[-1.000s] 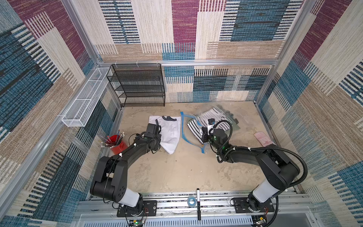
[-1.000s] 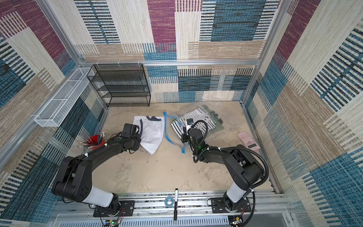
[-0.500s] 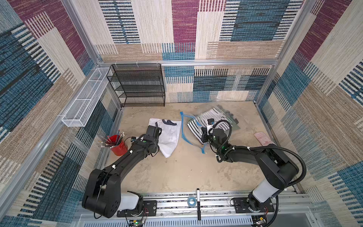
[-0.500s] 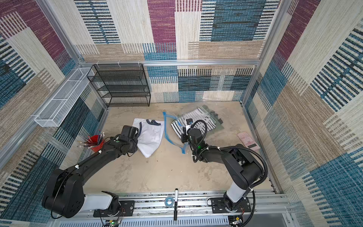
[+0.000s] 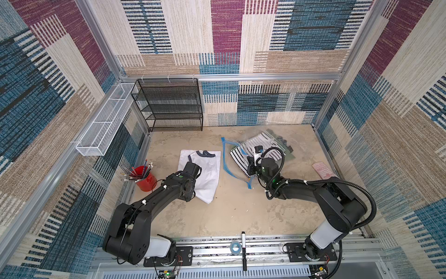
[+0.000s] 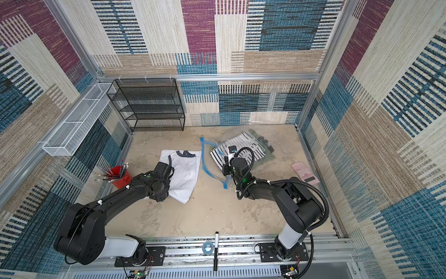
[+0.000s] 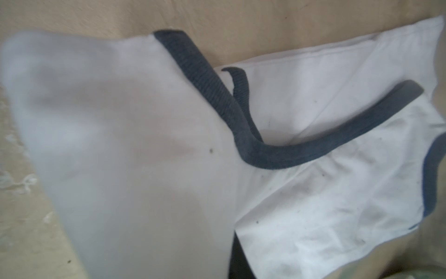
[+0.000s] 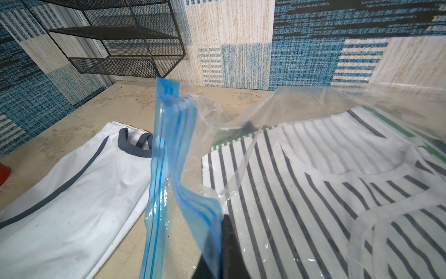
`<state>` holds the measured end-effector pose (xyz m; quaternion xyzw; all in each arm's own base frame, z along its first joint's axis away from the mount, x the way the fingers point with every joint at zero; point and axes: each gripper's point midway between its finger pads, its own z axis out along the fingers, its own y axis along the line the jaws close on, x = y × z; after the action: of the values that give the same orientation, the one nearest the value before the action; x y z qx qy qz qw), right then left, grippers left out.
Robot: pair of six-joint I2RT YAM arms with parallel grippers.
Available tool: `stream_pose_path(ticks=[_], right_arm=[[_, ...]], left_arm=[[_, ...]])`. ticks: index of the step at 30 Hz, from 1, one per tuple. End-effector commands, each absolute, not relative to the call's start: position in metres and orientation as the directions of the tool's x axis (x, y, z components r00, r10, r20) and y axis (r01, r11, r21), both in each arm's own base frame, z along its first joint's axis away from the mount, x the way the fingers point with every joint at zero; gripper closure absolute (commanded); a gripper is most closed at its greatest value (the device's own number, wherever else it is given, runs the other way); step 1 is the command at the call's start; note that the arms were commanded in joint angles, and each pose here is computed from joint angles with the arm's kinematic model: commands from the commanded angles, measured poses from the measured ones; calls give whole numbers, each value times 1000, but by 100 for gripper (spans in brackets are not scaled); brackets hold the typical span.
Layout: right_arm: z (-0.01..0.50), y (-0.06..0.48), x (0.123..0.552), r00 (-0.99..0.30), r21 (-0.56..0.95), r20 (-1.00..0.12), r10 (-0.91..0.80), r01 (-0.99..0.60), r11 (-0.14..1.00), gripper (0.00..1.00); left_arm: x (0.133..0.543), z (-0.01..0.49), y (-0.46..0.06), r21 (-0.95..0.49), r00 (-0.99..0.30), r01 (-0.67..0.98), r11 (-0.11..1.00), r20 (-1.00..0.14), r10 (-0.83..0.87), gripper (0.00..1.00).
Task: Take the tank top out of the vacuum bag
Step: Place the tank top at the center of the board.
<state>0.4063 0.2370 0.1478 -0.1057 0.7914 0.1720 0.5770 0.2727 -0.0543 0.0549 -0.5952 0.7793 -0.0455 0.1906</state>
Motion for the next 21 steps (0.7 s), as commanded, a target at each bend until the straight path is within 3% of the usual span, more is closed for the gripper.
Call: stream_pose_path(ticks=[1, 9, 13, 21], right_arm=[[155, 240, 408, -299, 170, -953, 55, -372, 913, 100], [157, 241, 407, -300, 178, -952, 62, -377, 909, 100], [155, 241, 408, -303, 174, -951, 57, -376, 910, 100], [156, 242, 408, -305, 179, -950, 60, -379, 908, 100]], left_arm=[[245, 48, -52, -179, -394, -880, 440, -244, -886, 70], [204, 64, -48, -122, -641, -729, 674, -224, -734, 55], [181, 80, -46, -67, -764, -616, 785, -191, -616, 53], [174, 109, -88, -183, -936, -292, 939, -149, -320, 56]])
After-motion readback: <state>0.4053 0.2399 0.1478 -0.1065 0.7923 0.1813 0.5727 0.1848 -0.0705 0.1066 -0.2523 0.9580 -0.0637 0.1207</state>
